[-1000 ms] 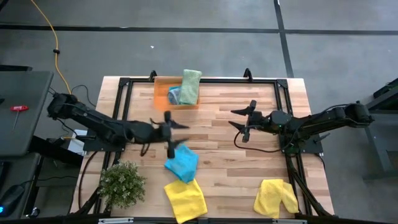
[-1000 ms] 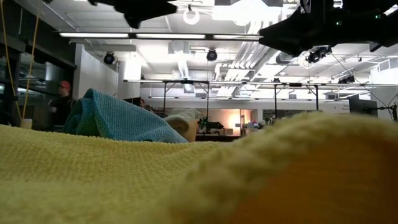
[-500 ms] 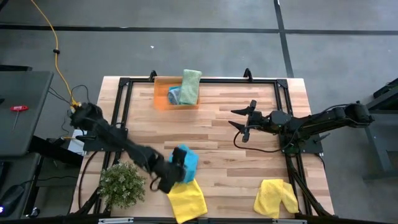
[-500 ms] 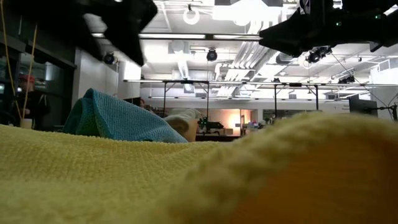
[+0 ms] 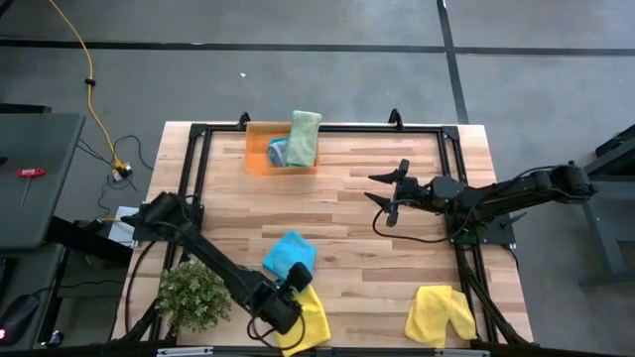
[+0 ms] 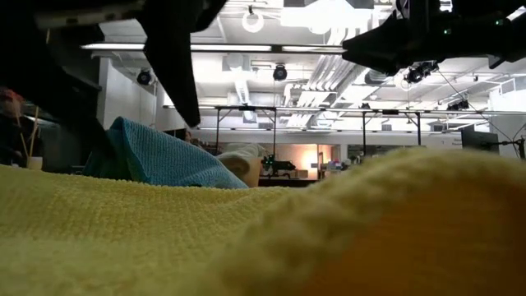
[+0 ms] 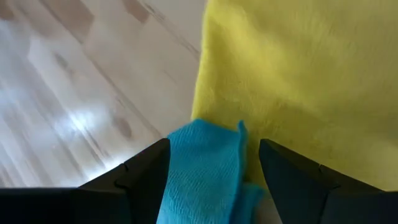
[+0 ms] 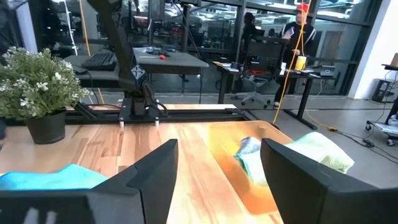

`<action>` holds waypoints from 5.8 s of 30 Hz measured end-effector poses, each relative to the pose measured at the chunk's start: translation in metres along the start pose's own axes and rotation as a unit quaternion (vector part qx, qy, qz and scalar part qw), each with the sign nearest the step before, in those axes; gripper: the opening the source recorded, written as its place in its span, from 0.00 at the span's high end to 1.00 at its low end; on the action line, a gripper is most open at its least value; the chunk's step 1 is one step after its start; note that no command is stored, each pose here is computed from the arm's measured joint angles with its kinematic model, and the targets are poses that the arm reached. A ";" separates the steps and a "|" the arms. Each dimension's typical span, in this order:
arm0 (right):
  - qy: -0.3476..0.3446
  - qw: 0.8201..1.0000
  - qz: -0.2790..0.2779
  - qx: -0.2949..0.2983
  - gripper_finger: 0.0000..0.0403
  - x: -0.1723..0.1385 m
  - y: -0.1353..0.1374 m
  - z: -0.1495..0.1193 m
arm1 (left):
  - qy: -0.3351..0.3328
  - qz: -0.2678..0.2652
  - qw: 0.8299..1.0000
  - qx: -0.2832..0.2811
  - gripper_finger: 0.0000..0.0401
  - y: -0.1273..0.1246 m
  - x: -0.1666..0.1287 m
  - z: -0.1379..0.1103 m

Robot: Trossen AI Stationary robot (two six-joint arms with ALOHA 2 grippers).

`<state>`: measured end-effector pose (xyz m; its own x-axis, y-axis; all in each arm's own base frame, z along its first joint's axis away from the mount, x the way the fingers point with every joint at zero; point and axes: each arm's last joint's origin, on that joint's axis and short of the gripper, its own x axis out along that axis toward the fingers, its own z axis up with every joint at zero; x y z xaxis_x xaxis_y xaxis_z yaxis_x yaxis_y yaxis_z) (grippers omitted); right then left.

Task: Fold microfiber towels
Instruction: Fold the blue microfiber cloth on the table

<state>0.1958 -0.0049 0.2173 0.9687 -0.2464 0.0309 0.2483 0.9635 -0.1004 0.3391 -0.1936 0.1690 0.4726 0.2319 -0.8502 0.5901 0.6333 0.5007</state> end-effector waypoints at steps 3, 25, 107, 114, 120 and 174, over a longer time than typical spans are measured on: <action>0.000 1.000 -0.003 0.000 0.45 0.000 0.000 0.000 | 0.027 -0.009 0.999 0.028 0.40 0.000 0.009 0.003; 0.006 1.000 -0.018 -0.001 0.45 0.000 -0.001 -0.001 | 0.061 0.020 0.997 0.050 0.74 -0.002 0.019 0.006; 0.044 0.994 0.084 0.056 0.45 -0.001 0.006 -0.009 | -0.266 0.291 0.839 -0.376 1.00 0.130 -0.072 -0.120; 0.072 0.986 0.127 0.083 0.45 -0.001 0.010 -0.014 | -0.182 0.348 0.807 -0.441 1.00 0.101 -0.038 -0.150; 0.141 0.972 0.165 0.086 0.45 0.005 0.030 -0.037 | -0.153 0.346 0.804 -0.459 1.00 0.083 -0.030 -0.155; 0.302 0.937 0.174 0.002 0.64 0.094 0.140 -0.102 | -0.159 0.350 0.795 -0.469 1.00 0.076 -0.033 -0.149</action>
<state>0.3225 0.0957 0.1042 0.8171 0.0702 -0.5722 -0.0830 0.9965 0.0038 0.2704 -0.0430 0.2108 0.7001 0.6658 -0.2578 -0.5672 0.7380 0.3655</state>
